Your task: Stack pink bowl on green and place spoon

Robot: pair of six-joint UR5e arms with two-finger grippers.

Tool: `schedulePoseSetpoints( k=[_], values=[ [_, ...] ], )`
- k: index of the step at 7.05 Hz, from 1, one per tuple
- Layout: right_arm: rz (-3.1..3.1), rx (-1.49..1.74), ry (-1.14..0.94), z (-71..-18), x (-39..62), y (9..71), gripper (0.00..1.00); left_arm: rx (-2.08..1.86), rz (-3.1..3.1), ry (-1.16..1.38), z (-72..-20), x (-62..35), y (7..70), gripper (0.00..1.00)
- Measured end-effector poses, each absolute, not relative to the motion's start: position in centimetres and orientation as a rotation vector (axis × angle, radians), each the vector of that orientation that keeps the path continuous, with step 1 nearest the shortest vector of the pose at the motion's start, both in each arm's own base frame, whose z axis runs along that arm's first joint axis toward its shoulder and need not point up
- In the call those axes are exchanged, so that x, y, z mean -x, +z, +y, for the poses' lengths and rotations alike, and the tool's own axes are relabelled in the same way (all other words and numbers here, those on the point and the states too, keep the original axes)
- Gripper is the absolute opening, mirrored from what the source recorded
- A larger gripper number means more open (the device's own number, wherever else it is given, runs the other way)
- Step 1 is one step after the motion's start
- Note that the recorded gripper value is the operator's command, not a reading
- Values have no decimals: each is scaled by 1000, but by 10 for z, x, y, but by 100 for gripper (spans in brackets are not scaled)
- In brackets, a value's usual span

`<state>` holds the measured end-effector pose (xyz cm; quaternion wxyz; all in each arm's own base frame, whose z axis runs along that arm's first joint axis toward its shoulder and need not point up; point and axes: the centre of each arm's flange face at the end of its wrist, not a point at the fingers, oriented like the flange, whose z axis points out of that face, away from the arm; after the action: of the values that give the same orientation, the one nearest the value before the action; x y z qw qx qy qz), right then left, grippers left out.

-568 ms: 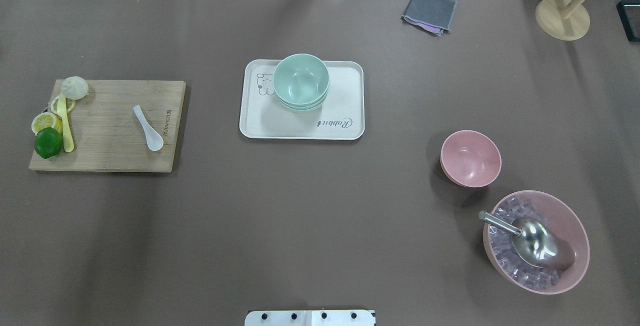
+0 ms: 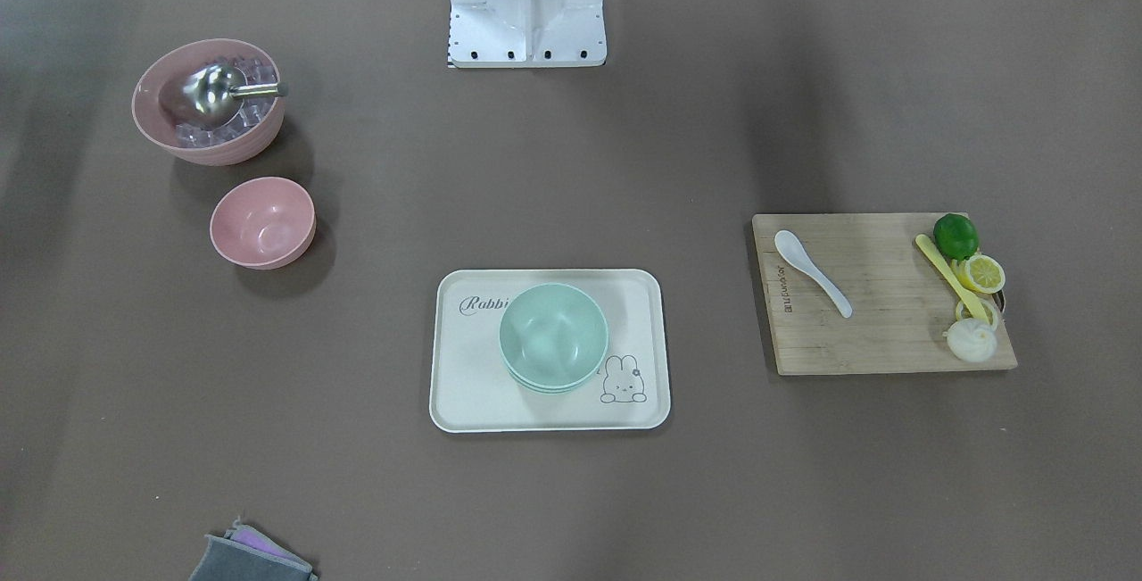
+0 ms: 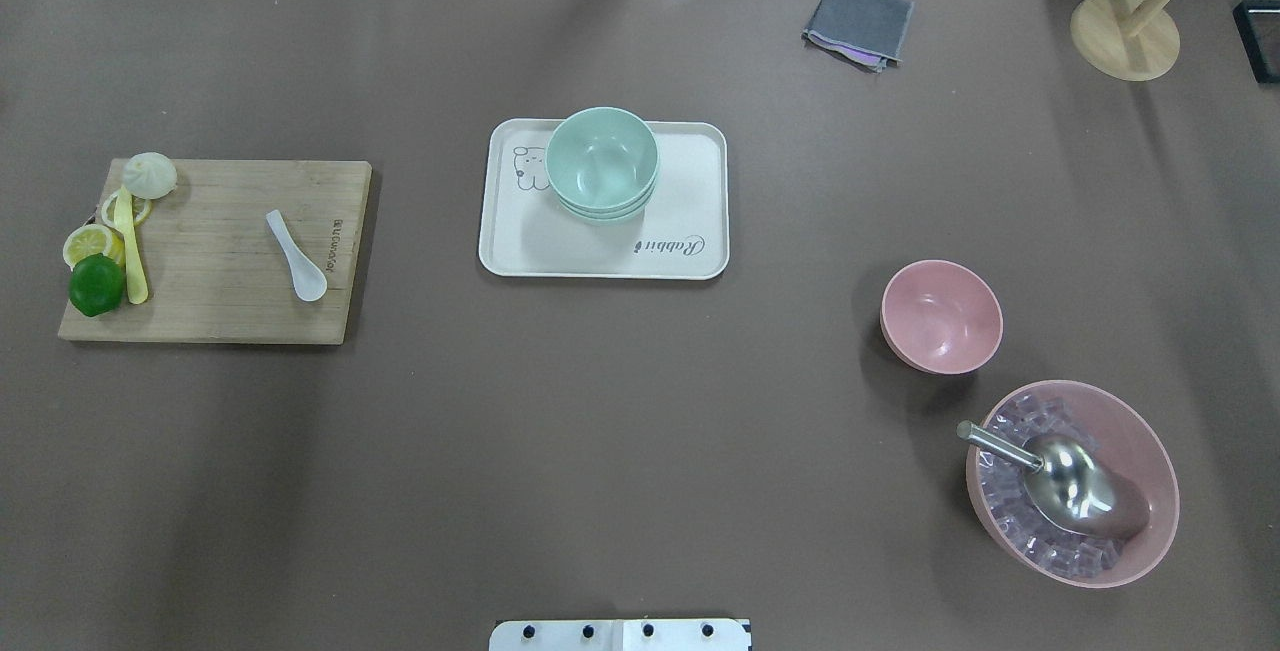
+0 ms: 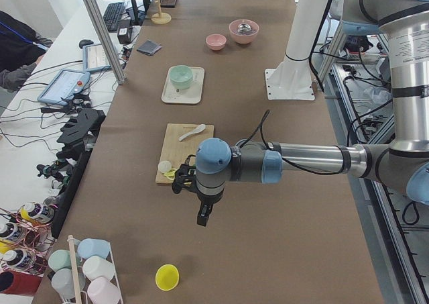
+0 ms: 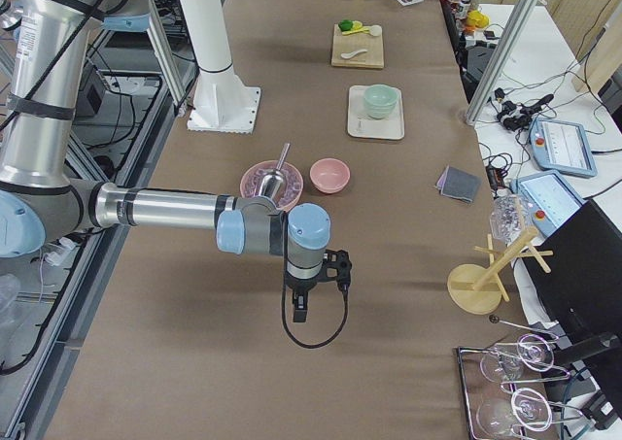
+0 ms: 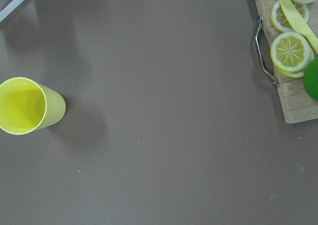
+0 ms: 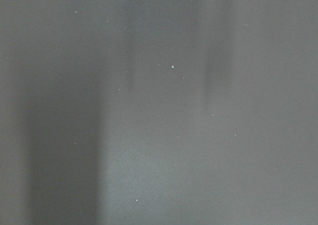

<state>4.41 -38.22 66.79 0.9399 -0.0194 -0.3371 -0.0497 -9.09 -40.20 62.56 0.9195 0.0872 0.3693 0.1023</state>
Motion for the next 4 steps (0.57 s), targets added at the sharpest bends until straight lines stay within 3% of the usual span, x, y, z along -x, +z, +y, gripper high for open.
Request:
schedulePoseSetpoints(
  k=[4],
  values=[
    [-693,-77,-140,-416,-41,614,100,-343,730,274,-413,92,599,98]
  ],
)
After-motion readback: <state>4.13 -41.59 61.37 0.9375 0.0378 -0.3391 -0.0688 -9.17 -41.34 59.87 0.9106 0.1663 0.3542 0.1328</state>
